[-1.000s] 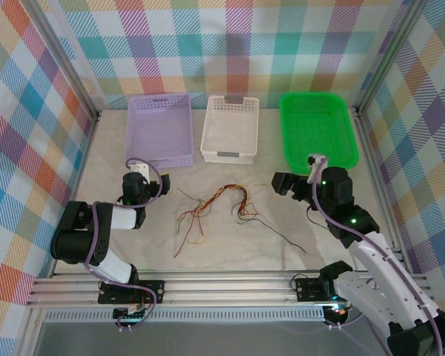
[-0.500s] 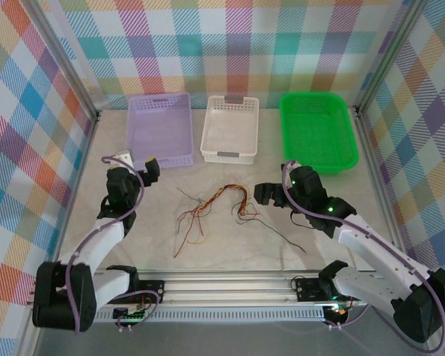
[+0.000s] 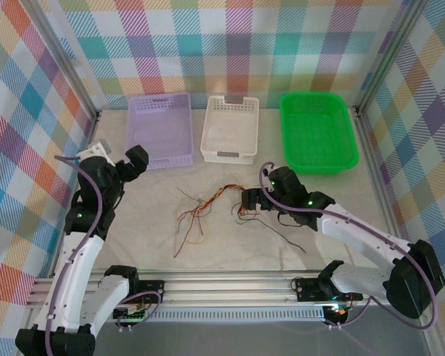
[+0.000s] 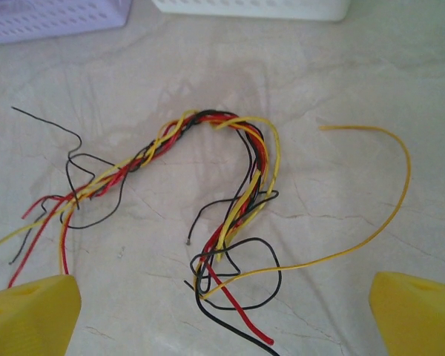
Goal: Untangle the cables
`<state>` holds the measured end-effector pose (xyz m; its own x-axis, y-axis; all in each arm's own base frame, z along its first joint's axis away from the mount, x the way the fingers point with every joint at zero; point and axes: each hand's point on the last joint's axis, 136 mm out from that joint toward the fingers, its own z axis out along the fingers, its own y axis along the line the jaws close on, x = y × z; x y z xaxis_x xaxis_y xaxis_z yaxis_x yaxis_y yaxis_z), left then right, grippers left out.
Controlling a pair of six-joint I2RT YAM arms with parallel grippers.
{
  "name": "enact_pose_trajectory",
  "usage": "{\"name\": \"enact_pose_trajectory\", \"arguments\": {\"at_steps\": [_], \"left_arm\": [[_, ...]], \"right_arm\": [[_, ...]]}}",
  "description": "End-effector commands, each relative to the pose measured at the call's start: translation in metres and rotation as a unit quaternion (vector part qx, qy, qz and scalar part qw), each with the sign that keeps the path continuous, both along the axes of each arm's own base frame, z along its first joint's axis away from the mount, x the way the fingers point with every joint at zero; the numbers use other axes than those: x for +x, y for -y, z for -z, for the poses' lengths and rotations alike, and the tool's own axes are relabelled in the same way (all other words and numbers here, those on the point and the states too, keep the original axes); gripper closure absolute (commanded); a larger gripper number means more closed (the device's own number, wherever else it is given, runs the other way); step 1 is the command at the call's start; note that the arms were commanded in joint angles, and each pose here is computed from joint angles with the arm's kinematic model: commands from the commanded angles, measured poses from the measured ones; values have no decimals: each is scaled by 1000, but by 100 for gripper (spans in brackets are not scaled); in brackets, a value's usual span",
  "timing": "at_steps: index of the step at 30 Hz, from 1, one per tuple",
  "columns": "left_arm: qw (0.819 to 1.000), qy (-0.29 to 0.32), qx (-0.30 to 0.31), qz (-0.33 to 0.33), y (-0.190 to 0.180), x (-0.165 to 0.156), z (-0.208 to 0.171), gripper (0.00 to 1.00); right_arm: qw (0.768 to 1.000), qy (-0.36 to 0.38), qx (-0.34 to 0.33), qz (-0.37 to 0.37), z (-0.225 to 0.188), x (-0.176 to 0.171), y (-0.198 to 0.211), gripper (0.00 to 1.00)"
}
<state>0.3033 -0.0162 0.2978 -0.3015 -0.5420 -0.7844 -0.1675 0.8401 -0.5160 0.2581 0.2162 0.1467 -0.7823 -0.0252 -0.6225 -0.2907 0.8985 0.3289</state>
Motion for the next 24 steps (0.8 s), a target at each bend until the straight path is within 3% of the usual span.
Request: {"name": "enact_pose_trajectory", "arguments": {"at_steps": [1, 6, 10, 15, 24], "left_arm": [[995, -95, -41, 8, 8, -31, 32, 0], [991, -127, -31, 27, 12, -47, 53, 0], [989, -146, 7, 0, 0, -53, 58, 0], [988, -151, 18, 27, 11, -54, 63, 0], [976, -204, 43, 54, 21, -51, 81, 1]], "right_arm": [[1000, 16, 3, -1, -12, 7, -9, 0], [1000, 11, -13, -6, -10, 8, -16, 0], [999, 0, -32, -18, -2, 10, -29, 1], [995, -6, -93, -29, 13, 12, -42, 1], [981, -43, -189, 12, 56, 18, -19, 2]]}}
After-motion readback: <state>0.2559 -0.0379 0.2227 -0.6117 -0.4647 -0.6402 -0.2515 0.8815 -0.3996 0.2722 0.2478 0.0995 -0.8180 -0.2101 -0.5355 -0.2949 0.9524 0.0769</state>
